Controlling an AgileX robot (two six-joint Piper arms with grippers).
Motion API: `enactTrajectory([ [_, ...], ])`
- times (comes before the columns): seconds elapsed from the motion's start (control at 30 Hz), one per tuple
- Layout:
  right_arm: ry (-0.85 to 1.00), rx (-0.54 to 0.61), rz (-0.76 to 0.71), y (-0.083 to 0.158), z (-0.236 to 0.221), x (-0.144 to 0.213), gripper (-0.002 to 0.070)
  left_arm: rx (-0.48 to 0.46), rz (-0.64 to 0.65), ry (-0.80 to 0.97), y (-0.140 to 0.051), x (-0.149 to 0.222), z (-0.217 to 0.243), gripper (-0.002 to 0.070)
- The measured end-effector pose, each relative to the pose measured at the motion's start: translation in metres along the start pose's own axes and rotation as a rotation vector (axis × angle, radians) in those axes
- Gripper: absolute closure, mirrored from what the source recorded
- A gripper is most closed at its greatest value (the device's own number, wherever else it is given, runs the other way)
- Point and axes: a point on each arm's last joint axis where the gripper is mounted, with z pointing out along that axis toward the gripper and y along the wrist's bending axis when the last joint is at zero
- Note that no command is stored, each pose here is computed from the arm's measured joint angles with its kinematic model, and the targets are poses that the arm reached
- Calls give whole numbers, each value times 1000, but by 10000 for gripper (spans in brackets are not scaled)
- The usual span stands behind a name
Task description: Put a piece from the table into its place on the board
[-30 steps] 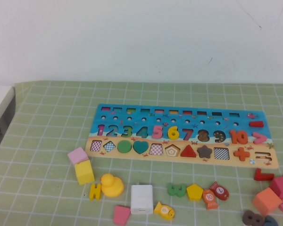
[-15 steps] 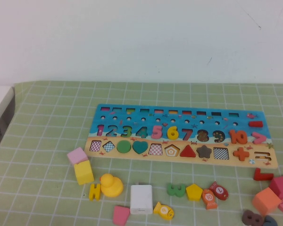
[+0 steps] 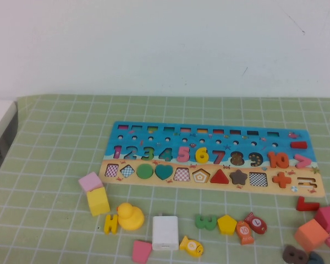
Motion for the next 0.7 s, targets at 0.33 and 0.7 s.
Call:
enactTrajectory([
  [0.33, 29, 33, 13, -1, 3, 9, 679, 0, 0, 0, 0, 0, 0, 677],
  [0.7, 29, 39, 16, -1, 3, 9, 679, 0, 0, 0, 0, 0, 0, 677],
])
